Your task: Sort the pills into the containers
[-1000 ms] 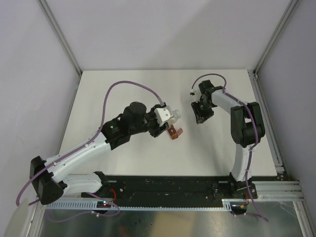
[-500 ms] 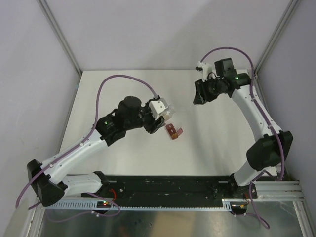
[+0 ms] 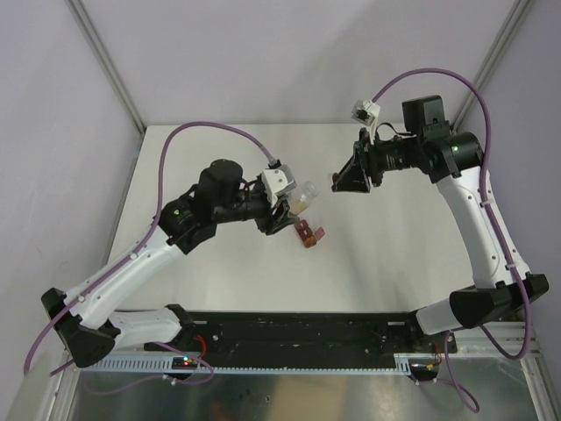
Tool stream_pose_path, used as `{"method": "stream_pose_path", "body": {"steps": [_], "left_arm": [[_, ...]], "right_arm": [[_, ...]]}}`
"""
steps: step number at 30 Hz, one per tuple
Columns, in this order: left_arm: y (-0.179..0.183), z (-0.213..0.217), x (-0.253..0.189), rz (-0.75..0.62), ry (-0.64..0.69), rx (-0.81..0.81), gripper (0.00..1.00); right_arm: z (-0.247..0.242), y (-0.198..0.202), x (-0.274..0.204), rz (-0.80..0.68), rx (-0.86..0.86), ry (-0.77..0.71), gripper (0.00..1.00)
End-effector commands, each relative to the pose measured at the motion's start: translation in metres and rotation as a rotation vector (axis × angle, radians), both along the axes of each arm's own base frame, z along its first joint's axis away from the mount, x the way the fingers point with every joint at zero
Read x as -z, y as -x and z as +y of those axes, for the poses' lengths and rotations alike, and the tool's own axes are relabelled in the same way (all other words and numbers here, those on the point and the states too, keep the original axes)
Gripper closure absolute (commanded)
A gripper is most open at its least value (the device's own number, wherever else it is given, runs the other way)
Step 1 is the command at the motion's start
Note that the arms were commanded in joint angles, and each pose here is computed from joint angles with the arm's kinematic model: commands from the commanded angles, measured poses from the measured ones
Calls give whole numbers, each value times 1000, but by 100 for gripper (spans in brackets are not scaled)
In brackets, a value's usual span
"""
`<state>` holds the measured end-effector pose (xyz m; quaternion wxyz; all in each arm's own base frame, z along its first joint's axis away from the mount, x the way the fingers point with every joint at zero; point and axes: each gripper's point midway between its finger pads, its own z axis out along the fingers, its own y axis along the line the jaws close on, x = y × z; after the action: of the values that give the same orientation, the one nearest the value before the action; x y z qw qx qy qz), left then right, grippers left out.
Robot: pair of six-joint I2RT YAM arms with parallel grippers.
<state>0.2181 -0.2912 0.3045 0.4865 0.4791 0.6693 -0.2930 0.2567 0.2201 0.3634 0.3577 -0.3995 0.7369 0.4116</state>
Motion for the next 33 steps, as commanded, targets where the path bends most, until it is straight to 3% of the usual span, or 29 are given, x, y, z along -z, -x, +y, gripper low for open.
{"method": "stream_pose_path", "body": {"steps": [1, 10, 33], "left_arm": [[11, -7, -23, 12, 59, 55, 100], [16, -13, -19, 13, 38, 82, 100], [18, -19, -16, -27, -9, 84, 100]], "right_arm": [[13, 34, -26, -3, -163, -109, 100], [23, 43, -28, 43, -251, -147, 100], [37, 49, -7, 82, -282, -79, 100]]}}
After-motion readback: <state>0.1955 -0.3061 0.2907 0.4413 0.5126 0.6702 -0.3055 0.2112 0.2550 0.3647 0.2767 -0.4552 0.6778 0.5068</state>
